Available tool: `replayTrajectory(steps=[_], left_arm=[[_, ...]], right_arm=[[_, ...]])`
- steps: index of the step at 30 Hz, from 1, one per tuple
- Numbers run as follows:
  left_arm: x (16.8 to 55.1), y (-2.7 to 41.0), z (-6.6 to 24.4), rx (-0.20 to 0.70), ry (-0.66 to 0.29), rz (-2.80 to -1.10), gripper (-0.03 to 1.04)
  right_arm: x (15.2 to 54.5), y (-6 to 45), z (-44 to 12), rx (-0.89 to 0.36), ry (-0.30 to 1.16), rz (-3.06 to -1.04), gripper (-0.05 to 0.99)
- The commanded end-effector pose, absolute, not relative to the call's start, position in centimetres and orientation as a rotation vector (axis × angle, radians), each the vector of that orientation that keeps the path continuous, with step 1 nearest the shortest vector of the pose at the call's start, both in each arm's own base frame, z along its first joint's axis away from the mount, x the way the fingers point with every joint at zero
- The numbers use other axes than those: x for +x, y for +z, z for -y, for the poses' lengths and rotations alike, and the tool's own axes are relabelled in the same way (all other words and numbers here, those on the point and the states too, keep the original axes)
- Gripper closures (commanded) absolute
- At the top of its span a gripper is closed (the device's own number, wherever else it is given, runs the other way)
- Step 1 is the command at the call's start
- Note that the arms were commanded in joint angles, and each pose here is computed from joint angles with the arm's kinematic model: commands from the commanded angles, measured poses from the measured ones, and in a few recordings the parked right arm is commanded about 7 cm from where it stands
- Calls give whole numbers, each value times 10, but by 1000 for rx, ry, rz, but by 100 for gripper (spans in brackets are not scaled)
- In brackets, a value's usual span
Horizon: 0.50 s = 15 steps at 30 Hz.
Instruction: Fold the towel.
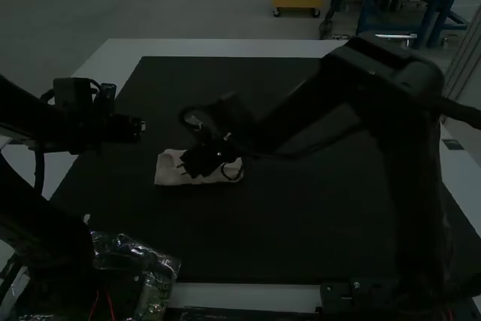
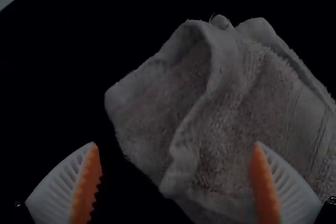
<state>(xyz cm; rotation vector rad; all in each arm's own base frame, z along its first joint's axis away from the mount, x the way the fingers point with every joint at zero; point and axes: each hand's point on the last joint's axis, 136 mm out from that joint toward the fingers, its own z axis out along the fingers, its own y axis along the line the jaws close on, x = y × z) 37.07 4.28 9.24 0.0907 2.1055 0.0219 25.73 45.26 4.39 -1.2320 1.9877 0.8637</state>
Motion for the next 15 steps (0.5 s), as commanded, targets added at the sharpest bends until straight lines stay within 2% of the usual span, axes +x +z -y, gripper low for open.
replayTrajectory(steps=[1, 3, 6, 8, 10, 12, 13, 15], left_arm=[[369, 87, -48, 69, 33, -2117, 4], [369, 86, -48, 68, 32, -2119, 4], [369, 84, -48, 68, 28, -2124, 4], [369, 83, -47, 69, 24, -2127, 4], [368, 82, -46, 69, 19, -2130, 4], [367, 81, -46, 71, 20, -2131, 4], [367, 80, -46, 71, 20, -2133, 4], [366, 79, -46, 72, 18, -2134, 4]], right_arm=[[254, 46, -464, -1243, 873, -1966, 44], [254, 45, -468, -1247, 880, -1964, 53], [251, 42, -472, -1255, 889, -1967, 56], [249, 41, -473, -1259, 894, -1968, 62], [247, 39, -475, -1265, 908, -1971, 73], [243, 39, -477, -1273, 940, -1971, 92], [244, 41, -478, -1273, 946, -1966, 95], [245, 45, -481, -1265, 953, -1957, 95]])
